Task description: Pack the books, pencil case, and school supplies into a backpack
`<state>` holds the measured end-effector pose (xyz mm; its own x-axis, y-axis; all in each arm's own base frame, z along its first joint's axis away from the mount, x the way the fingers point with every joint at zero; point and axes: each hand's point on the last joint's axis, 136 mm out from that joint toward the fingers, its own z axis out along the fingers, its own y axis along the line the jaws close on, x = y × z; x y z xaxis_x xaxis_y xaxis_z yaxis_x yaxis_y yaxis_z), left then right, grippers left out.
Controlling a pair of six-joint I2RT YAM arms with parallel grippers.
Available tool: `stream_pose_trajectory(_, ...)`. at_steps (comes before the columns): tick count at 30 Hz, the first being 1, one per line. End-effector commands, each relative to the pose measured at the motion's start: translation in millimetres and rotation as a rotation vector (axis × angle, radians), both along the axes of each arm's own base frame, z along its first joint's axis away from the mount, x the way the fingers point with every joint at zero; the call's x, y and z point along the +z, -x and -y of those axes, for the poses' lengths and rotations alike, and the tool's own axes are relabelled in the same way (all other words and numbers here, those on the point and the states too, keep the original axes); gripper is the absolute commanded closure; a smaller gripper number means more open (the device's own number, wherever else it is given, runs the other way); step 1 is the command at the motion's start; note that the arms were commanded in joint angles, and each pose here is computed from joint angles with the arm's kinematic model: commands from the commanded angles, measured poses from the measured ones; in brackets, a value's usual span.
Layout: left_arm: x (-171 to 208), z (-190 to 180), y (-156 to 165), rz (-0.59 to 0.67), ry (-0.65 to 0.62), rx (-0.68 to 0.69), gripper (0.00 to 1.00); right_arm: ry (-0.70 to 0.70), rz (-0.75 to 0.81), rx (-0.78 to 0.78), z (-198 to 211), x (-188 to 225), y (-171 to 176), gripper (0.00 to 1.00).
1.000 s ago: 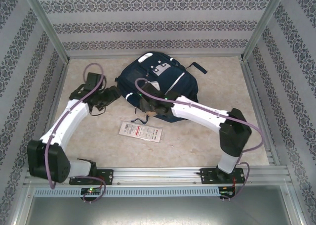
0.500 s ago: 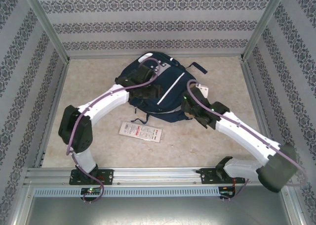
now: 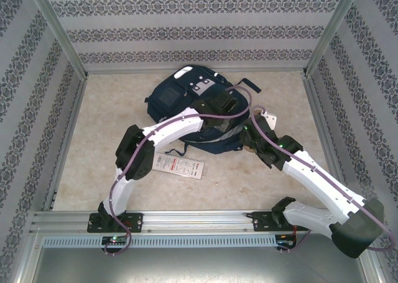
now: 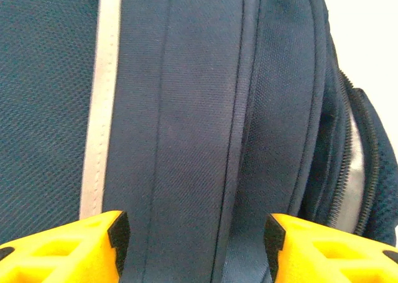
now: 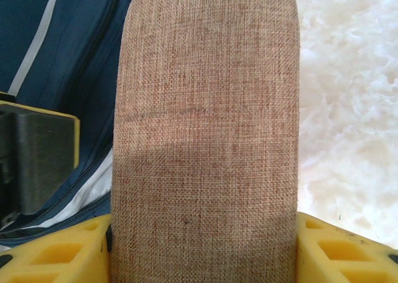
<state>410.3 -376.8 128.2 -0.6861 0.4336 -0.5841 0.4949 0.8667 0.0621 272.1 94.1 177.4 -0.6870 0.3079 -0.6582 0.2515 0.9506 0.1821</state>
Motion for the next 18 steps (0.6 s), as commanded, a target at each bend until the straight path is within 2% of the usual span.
stream_pose_trajectory(1,-9,-13,-5,0.027,-0.144,-0.011,0.42,-0.013,0.019,-0.031,5,3,1,0.50)
stream_pose_trajectory(3,-14,-13,-8,0.024,-0.164,-0.013,0.47,-0.018,0.019,-0.030,5,2,1,0.50)
stream_pose_trajectory(5,-18,-11,-9,0.020,-0.175,-0.022,0.60,-0.022,0.019,-0.022,3,2,1,0.50)
stream_pose_trajectory(7,-15,-13,-11,0.028,-0.182,-0.014,0.78,-0.027,0.021,-0.017,1,2,0,0.49)
stream_pose_trajectory(9,-2,-16,-14,0.061,-0.180,0.005,0.95,-0.032,0.022,-0.012,-1,2,-2,0.49)
stream_pose_trajectory(10,5,-18,-15,0.076,-0.174,0.014,1.00,-0.035,0.022,-0.010,-1,2,-2,0.49)
stream_pose_trajectory(18,104,-43,-28,0.194,-0.001,0.127,1.00,-0.058,0.013,0.000,-10,1,-10,0.49)
